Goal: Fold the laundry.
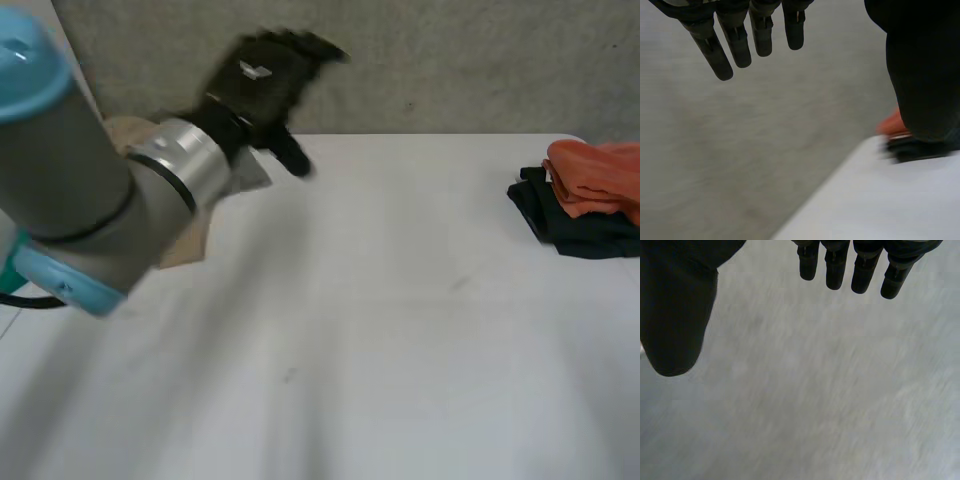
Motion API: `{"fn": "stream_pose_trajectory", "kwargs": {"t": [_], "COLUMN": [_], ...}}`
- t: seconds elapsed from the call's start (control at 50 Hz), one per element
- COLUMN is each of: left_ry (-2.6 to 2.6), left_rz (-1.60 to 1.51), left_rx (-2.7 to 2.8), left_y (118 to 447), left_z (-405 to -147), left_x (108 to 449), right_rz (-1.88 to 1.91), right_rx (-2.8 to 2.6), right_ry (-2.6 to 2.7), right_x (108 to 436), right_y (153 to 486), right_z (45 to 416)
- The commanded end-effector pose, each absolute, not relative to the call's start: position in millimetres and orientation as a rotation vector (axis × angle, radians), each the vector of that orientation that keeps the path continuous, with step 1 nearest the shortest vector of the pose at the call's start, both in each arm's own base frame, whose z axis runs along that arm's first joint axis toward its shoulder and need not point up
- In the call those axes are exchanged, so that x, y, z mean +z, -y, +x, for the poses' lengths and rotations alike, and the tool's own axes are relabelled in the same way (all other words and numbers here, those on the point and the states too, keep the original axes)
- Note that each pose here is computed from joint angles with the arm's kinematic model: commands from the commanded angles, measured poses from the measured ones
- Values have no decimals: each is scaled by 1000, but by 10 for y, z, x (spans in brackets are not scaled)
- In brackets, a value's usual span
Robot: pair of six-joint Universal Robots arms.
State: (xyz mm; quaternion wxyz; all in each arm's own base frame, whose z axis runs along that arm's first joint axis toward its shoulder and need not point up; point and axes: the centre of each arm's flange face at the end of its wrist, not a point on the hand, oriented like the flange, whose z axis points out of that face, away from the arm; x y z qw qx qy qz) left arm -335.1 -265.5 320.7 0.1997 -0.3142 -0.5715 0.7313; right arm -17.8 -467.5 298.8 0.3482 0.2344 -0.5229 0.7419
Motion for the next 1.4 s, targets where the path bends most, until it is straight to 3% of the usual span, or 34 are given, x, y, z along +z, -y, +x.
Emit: {"fn": "stream_pose_trajectory", "kwargs": {"t": [0.02,0.14,0.16,0.22,0.3,0.38,0.76,0.96,1.4], "left_ry": [1758,2046,2120,2174,2138,2115,1978,2016,2136], "left_rz": [-713,-846,-894,-1008,-1084,-1070,-1078,-1113,-1322], "left_rx": [2385,2506,2489,2409,2323,2330,2118,2055,1932], "left_y": [3467,4244,4414,4635,4808,4947,4815,4557,4377], "left_z": [-2671,-1979,-1808,-1653,-1530,-1369,-1528,-1585,-1564], "left_x": [3192,2553,2335,1899,1506,1330,965,1009,922], "right_rz": [750,1133,1166,1270,1327,1332,1327,1325,1340], "right_rx": [2267,2392,2388,2349,2262,2197,2087,2088,2067], "right_ry": [1287,1425,1443,1498,1558,1637,1798,1795,1825], "right_x": [3182,2655,2589,2347,2101,1941,1655,1660,1577], "right_y": [4179,3441,3360,3094,2921,2802,2610,2618,2617], "right_z": [919,1989,2061,2250,2286,2284,2191,2188,2194]}}
